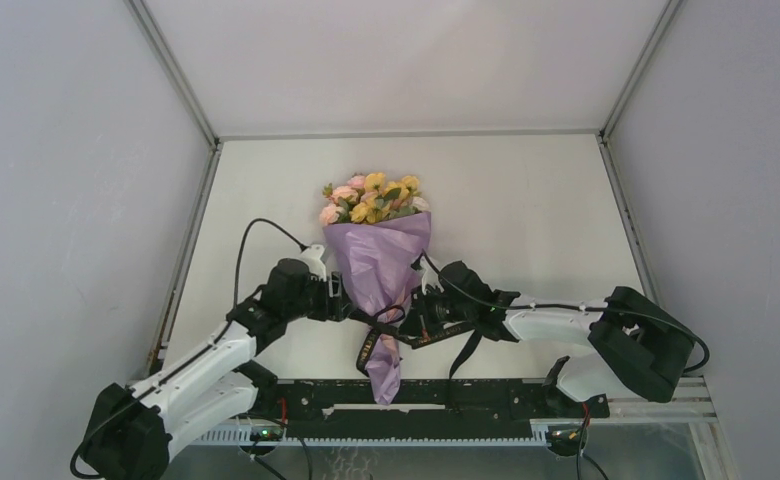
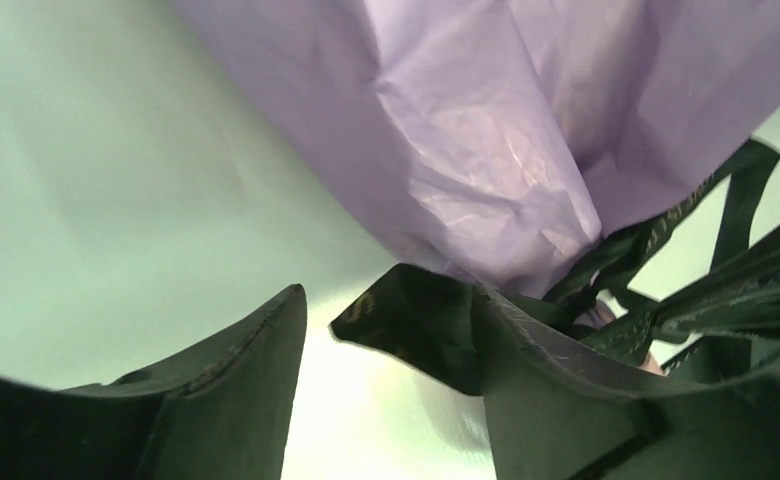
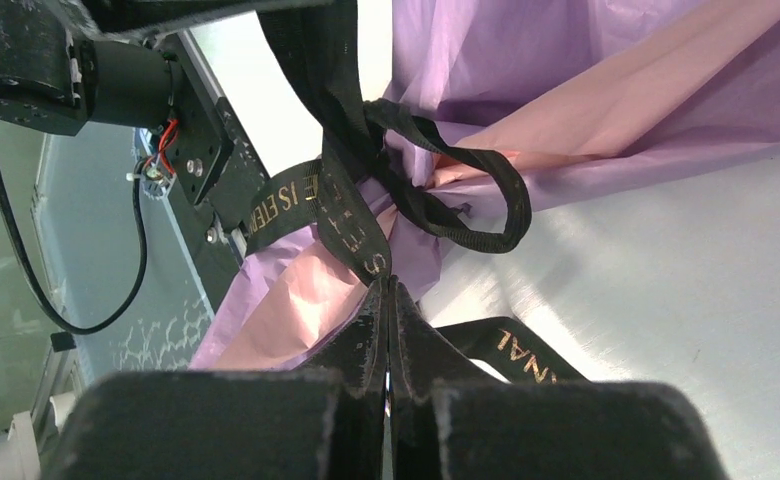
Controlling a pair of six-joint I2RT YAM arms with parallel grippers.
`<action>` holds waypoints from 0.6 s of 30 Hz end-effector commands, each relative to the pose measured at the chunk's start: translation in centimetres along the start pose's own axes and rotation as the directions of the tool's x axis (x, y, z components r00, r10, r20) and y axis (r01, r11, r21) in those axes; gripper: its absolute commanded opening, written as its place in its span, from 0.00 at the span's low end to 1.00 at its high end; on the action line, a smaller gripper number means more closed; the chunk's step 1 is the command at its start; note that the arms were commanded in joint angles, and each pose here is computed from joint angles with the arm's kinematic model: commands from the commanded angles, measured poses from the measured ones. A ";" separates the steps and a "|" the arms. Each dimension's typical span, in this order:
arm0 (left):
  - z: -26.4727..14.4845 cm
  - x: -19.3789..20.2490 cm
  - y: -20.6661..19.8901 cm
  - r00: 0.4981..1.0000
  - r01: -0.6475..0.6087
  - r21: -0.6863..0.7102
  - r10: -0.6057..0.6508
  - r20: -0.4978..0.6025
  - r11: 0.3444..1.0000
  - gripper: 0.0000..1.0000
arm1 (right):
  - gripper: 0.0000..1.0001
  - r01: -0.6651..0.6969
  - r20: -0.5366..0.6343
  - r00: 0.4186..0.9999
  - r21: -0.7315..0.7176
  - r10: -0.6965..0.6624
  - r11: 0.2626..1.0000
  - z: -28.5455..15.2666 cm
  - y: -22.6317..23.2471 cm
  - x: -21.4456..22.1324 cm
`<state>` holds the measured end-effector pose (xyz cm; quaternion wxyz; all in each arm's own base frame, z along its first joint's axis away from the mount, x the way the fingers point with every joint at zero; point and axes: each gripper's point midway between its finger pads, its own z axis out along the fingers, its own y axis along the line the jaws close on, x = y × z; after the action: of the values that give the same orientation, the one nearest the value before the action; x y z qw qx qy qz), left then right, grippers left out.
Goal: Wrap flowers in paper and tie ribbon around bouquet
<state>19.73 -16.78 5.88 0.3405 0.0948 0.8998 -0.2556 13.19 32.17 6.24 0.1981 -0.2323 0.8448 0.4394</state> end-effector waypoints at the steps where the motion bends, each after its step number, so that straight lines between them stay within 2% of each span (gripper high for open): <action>1: -2.2 -2.9 1.4 0.997 0.055 -0.140 -0.048 0.053 0.989 0.70 | 0.00 0.020 0.082 0.997 -0.040 -0.017 0.999 0.2 1.6 -2.5; 3: -2.9 -2.9 1.9 0.998 0.035 -0.170 -0.027 0.051 0.985 0.74 | 0.00 0.016 0.084 0.996 -0.037 -0.012 0.999 0.2 1.6 -2.5; 8: -4.7 -3.8 2.6 0.998 0.013 -0.234 0.001 0.061 0.972 0.78 | 0.00 0.010 0.081 0.997 -0.030 -0.008 0.999 0.1 1.6 -2.4; 10: -5.1 -4.8 2.1 0.997 0.007 -0.220 0.011 0.078 0.975 0.79 | 0.00 0.013 0.085 0.996 -0.030 -0.010 0.999 0.0 1.7 -2.5; 11: -5.2 -5.8 1.1 0.995 -0.016 -0.171 0.033 0.097 0.985 0.76 | 0.00 0.015 0.086 0.996 -0.031 -0.012 0.999 0.0 1.7 -2.5; 13: -5.0 -7.7 -3.5 0.977 -0.158 0.068 0.146 0.158 0.985 0.57 | 0.00 0.009 0.089 0.996 -0.029 -0.007 1.000 -0.1 1.6 -2.6; 14: -4.9 -8.1 -6.7 0.952 -0.269 0.233 0.221 0.213 0.935 0.50 | 0.00 0.005 0.089 0.996 -0.027 -0.002 1.000 -0.1 1.6 -2.7; 15: -4.9 -8.3 -9.1 0.910 -0.390 0.338 0.303 0.282 0.857 0.47 | 0.00 -0.001 0.090 0.996 -0.023 0.003 1.000 -0.2 1.5 -2.7; 16: -4.3 -7.5 -9.9 0.900 -0.425 0.375 0.338 0.277 0.824 0.43 | 0.00 -0.004 0.089 0.996 -0.022 0.006 1.000 -0.2 1.4 -2.7; 18: -2.6 -6.6 -9.9 0.900 -0.429 0.357 0.360 0.244 0.830 0.32 | 0.00 -0.019 0.090 0.996 -0.019 0.021 1.000 -0.2 1.3 -2.8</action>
<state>20.41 -18.55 13.05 0.3939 0.1860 0.8517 -0.2913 13.59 32.30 6.39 0.2029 -0.2156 0.8482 0.4391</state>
